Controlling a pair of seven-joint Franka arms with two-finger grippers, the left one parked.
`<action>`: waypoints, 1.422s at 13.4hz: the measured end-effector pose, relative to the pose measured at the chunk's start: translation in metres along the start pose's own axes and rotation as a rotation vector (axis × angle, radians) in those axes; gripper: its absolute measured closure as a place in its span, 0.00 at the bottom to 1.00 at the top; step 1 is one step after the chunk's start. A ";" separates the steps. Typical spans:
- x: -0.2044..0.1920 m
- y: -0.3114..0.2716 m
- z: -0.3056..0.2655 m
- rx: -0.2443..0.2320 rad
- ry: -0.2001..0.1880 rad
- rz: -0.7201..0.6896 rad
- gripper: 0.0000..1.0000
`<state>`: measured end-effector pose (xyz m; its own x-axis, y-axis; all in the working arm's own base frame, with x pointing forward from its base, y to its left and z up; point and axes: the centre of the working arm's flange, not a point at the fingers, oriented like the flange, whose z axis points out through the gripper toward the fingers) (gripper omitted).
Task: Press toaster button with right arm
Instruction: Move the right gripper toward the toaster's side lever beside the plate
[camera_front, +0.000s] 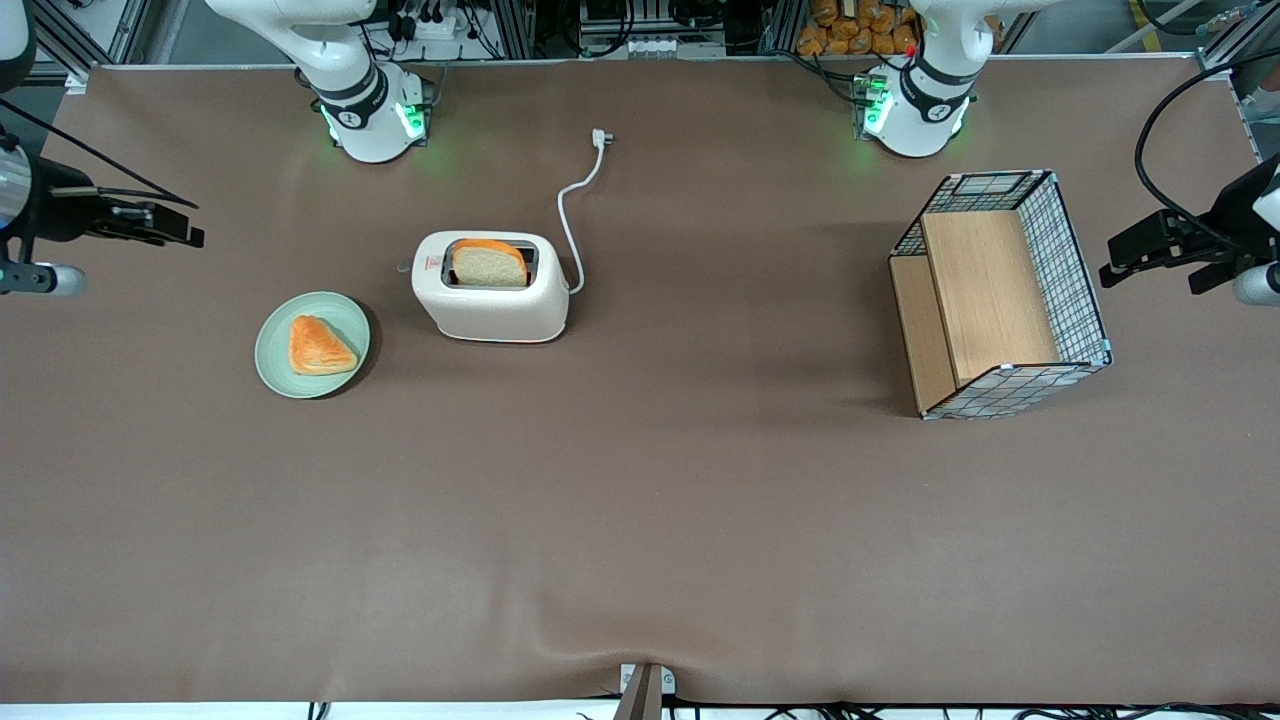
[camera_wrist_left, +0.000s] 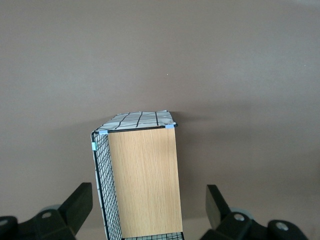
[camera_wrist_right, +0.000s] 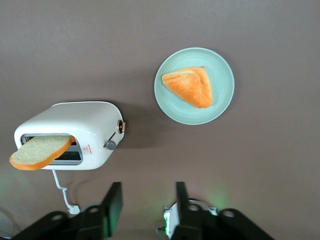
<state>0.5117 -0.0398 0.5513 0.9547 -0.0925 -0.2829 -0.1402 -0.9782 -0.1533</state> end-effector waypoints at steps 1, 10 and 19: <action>-0.001 0.001 0.008 0.006 0.008 0.003 0.71; -0.033 -0.006 0.095 0.109 0.003 0.035 0.99; -0.038 -0.028 0.180 0.184 0.030 0.095 0.99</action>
<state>0.4325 0.0244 0.3959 0.9420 -0.1911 -0.2760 -0.2731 -0.9144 -0.2987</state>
